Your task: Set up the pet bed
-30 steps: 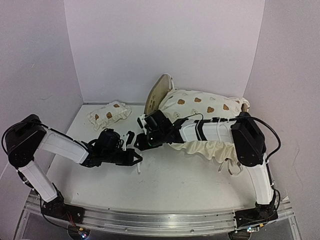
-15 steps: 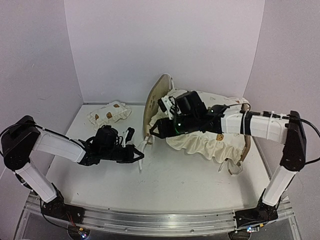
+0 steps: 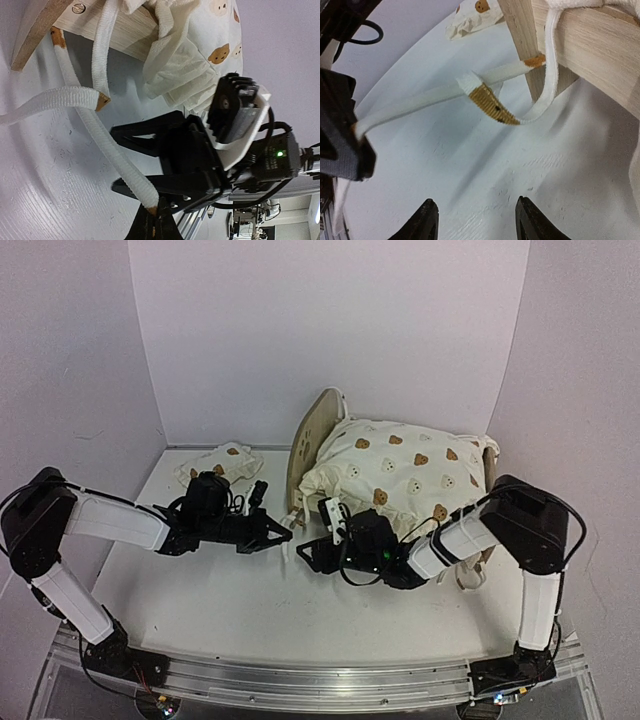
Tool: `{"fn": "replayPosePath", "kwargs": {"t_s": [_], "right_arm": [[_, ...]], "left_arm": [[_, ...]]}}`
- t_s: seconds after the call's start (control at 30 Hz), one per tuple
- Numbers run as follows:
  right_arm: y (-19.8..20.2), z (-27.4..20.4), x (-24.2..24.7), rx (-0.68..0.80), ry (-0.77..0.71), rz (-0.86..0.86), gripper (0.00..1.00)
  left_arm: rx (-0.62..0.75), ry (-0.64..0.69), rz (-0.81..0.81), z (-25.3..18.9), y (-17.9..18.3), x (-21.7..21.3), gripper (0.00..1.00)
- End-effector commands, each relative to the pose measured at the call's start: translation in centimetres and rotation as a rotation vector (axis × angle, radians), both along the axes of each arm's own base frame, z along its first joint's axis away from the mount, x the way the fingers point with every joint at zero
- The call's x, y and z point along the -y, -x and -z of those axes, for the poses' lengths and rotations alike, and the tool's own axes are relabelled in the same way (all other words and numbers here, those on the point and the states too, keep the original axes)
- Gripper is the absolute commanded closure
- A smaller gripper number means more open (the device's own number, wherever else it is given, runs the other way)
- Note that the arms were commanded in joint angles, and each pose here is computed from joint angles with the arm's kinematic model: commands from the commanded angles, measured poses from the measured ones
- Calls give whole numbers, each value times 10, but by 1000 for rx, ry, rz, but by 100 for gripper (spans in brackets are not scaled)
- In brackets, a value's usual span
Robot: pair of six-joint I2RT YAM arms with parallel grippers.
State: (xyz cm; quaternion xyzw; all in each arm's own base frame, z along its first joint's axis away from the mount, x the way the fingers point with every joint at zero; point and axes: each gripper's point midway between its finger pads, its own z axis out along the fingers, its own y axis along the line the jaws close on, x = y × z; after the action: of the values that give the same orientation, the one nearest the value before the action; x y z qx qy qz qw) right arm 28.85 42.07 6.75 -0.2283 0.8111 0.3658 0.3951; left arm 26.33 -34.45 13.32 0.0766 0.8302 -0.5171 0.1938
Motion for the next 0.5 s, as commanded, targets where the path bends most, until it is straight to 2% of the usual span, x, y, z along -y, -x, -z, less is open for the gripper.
{"fn": "replayPosePath", "kwargs": {"t_s": [0.0,0.13,0.33,0.47], "right_arm": [[-29,-56,-19,217,-316,100,44],[-43,-61,-32,240,-467,163,40],[-54,-54,-55,274,-570,236,39],[-57,-51,-66,334,-561,320,35]], "left_arm": [[29,94,23,-39,-7,8,100],[23,110,35,-45,-8,10,100],[37,119,40,-51,-8,9,100],[44,124,39,-54,-9,8,100]]}}
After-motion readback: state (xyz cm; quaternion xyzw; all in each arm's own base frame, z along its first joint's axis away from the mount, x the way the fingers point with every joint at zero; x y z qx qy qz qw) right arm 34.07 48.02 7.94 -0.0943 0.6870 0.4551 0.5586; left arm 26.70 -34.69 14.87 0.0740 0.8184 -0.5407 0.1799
